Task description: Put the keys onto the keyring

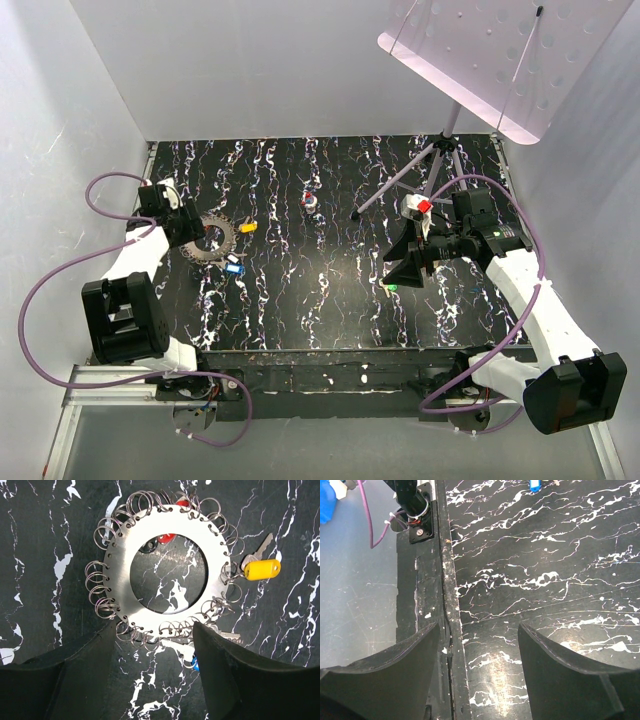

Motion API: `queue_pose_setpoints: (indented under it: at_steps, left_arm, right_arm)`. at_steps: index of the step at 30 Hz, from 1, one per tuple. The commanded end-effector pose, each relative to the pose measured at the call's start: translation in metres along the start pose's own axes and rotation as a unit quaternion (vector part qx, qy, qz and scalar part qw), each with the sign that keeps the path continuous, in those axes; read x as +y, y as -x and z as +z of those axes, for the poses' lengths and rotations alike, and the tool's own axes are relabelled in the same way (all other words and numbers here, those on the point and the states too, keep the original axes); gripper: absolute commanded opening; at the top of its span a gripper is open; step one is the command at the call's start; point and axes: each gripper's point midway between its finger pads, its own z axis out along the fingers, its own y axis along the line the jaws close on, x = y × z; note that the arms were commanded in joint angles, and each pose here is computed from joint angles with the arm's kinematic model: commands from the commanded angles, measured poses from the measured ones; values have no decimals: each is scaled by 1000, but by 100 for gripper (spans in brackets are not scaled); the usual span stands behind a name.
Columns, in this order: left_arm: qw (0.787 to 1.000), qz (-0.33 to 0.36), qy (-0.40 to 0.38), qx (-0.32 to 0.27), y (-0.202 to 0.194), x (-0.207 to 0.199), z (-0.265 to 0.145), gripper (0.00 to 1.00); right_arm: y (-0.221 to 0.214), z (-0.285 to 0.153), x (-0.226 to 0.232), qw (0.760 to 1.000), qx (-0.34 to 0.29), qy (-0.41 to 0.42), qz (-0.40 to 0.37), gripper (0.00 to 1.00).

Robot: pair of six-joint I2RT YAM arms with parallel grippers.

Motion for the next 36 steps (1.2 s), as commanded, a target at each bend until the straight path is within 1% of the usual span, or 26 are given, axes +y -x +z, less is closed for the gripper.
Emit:
queue_pose_setpoints:
  at_steps: [1,5,7,10,13,16,17,18,21,25,33,36]
  left_arm:
    - [1000,20,-17,7,-5,-2,-10,61]
    - [1000,8,-1,22,-21,4,-11,55]
    - [1000,5,9,18,-21,7,-12,43]
    - [1000,3,12,25,-24,8,-9,40]
    - [999,2,18,41,-30,11,-4,26]
    - [999,-3,20,45,-34,12,-3,26]
    - [999,-4,22,48,-37,13,-3,23]
    - [998,-5,24,49,-39,13,-3,22]
    - [998,-8,31,53,-41,16,-1,22]
    - [997,-9,33,72,-48,17,4,21]
    - [996,-13,40,82,-54,20,7,21]
    - [995,-14,43,89,-56,22,10,18]
  right_arm:
    - [7,-1,9,1000,-8,13,-12,72]
    - [7,-1,9,1000,-9,13,-12,72]
    - [7,-1,10,1000,-9,15,-11,72]
    - [7,-1,10,1000,-8,15,-11,72]
    - [7,-1,11,1000,-8,14,-14,72]
    - [8,-2,11,1000,-8,12,-17,72]
    - [7,-2,11,1000,-7,13,-15,72]
    - [7,-2,12,1000,-8,14,-15,72]
    - [8,-2,12,1000,-8,15,-17,72]
    - [7,-2,12,1000,-6,13,-19,72]
    - [6,-1,13,1000,-5,15,-19,72]
    - [6,-1,14,1000,-5,15,-20,72]
